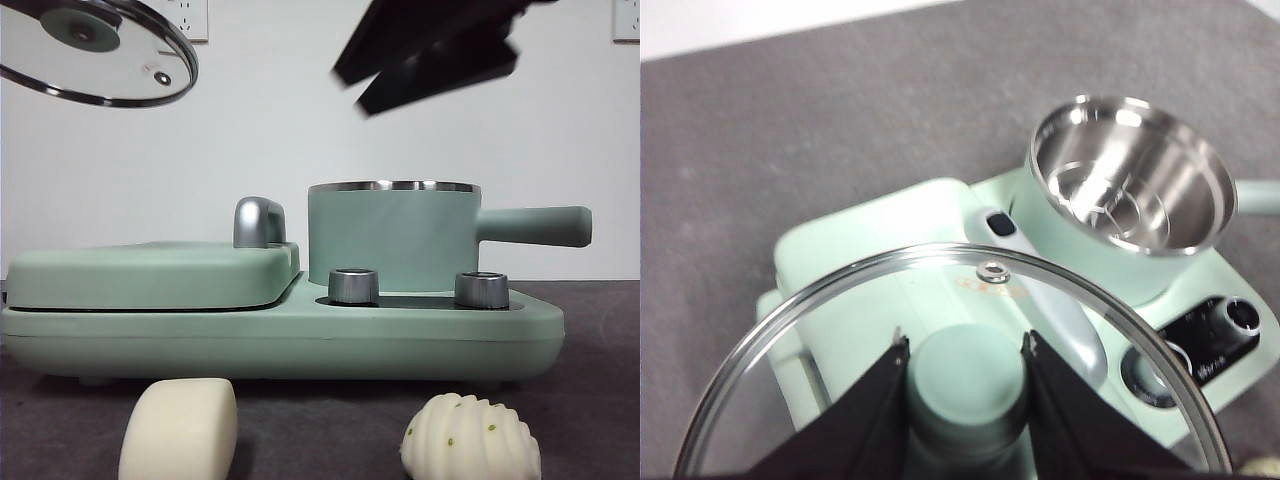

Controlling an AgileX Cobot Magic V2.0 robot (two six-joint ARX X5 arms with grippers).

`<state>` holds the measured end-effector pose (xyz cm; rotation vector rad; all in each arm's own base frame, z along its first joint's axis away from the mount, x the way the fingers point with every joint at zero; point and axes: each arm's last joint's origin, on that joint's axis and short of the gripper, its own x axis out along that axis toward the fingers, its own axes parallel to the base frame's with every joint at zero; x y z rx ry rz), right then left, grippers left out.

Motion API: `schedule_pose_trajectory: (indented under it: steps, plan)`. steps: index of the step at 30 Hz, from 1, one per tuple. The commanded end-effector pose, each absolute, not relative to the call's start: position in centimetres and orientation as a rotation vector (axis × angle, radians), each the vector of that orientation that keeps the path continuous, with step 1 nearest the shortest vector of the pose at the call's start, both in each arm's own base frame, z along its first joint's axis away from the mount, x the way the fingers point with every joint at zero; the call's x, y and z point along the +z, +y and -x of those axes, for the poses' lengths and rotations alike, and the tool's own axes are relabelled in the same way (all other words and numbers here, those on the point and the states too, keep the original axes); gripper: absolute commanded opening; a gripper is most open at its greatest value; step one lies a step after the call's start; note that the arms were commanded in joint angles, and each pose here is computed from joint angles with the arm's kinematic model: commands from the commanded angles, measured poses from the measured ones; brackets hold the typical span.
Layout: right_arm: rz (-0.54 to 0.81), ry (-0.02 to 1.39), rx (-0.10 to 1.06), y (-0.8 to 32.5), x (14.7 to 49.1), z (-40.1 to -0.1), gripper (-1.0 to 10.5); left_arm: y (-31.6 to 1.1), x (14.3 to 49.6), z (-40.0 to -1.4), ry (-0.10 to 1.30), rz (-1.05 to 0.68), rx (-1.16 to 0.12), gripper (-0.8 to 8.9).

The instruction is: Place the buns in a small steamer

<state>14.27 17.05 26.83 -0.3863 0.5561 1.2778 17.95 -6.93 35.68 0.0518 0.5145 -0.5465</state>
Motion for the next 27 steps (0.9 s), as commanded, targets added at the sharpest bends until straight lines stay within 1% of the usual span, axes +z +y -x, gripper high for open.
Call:
schedule_pose_trajectory:
  steps: [1, 8, 10, 14, 25, 27]
  plan:
    - [0.456, 0.553, 1.333, 18.8, 26.2, -14.0, 3.2, -6.7, 36.7, -17.9, 0.455, -0.037, -0.535, 0.11]
    - [0.532, 0.586, 1.407, 22.7, 23.3, -13.5, 3.3, -6.3, 36.7, -18.0, 0.455, -0.032, -0.512, 0.11]
    - [0.557, 0.588, 1.397, 23.6, 22.4, -13.4, 3.3, -6.2, 36.7, -18.0, 0.454, -0.033, -0.508, 0.11]
    - [0.603, 0.618, 1.376, 25.2, 20.4, -13.6, 4.1, -6.0, 36.8, -18.1, 0.453, -0.030, -0.498, 0.11]
    - [0.647, 0.711, 1.379, 26.9, 16.4, -14.0, 4.2, -6.0, 37.1, -18.3, 0.414, -0.028, -0.497, 0.11]
    - [0.657, 0.733, 1.380, 27.1, 15.8, -13.9, 4.0, -6.0, 37.1, -18.3, 0.415, -0.028, -0.497, 0.11]
